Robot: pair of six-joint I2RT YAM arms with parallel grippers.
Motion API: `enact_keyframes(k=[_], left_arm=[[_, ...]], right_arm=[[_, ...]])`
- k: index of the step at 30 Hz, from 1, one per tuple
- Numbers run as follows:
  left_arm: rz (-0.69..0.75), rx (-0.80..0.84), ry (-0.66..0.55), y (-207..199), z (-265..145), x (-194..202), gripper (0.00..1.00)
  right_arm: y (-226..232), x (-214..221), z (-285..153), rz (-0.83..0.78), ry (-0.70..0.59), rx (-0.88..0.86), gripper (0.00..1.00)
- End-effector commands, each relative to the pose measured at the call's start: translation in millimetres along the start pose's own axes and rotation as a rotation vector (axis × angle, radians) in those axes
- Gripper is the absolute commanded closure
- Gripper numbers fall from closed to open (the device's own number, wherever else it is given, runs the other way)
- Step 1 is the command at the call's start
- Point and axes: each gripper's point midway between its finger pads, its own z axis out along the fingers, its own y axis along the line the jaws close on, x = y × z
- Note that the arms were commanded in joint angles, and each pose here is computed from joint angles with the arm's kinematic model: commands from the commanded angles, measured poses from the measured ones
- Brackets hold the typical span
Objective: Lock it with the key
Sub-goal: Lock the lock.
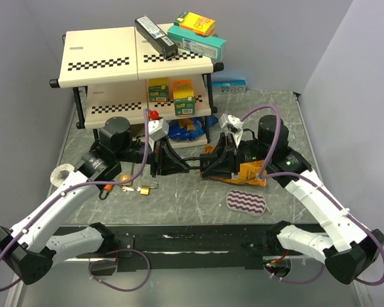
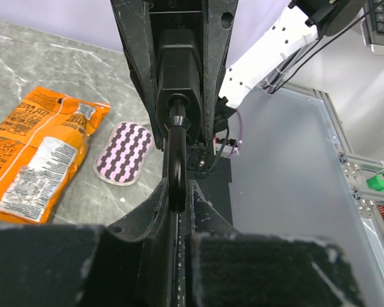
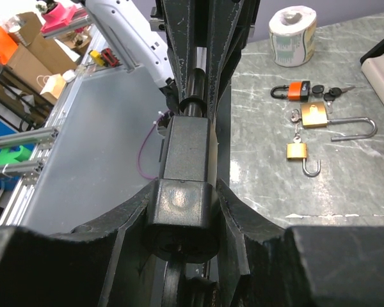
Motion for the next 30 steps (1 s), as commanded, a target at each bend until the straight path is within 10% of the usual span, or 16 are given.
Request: enact_keyframes(k=[1, 30], left_arm=[[0.072, 0.102, -0.051, -23, 10, -23, 0.99], [0.060, 0.170, -0.131, -28, 48, -41, 0.99]], right_arm=[[12, -17, 5, -0.128, -0.039, -0.052, 1.00], [29, -9, 30, -0.089, -0.025, -0.165, 1.00]])
